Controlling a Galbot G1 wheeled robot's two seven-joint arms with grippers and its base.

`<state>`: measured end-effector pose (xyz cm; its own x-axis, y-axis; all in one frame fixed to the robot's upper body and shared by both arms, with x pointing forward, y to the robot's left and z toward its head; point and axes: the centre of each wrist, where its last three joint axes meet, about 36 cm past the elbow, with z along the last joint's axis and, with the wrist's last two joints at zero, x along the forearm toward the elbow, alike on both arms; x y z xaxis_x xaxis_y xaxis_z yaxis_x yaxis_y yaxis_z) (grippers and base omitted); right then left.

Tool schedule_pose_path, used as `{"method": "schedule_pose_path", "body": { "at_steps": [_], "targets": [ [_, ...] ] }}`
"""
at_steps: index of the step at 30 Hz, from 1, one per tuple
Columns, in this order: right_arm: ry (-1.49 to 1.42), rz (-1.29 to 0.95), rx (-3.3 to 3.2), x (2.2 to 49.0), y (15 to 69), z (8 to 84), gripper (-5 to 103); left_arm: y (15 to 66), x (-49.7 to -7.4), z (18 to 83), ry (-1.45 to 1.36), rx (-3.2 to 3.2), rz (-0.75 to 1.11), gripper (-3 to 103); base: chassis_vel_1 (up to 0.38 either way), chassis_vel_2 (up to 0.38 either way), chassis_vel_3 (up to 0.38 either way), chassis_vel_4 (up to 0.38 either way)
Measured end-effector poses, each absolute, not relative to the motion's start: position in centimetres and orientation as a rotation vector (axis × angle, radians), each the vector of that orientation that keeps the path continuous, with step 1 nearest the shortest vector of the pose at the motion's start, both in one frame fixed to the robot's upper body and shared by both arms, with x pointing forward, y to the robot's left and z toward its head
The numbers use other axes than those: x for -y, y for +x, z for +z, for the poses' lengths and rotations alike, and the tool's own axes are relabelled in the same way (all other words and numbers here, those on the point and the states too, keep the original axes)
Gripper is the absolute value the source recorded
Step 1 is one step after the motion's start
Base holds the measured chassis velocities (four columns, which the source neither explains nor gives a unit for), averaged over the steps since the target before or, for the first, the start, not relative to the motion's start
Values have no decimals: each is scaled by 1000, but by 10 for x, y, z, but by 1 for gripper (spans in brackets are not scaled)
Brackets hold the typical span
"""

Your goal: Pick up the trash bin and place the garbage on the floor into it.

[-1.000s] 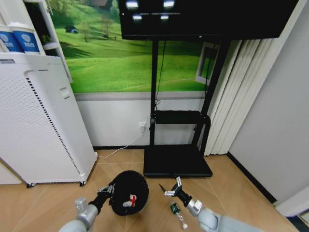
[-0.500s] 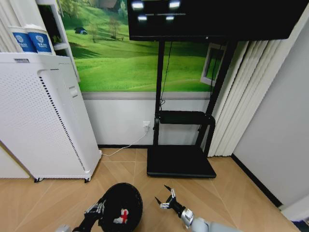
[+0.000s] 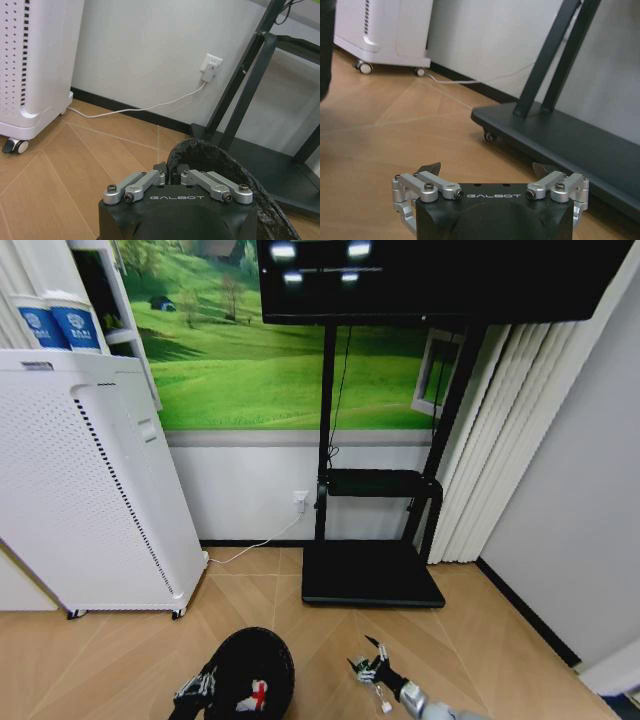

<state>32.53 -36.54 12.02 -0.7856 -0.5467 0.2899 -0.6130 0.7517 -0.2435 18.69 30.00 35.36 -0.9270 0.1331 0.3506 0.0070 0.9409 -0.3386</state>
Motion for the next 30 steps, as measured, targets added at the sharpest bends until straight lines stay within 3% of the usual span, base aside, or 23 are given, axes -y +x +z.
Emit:
{"method": "schedule_pose_path", "body": {
  "at_steps": [30],
  "targets": [
    [871,548,2541,400,273,88,101,151,-297,321,-101,2701,486,7,0,0,0,0]
  ]
}}
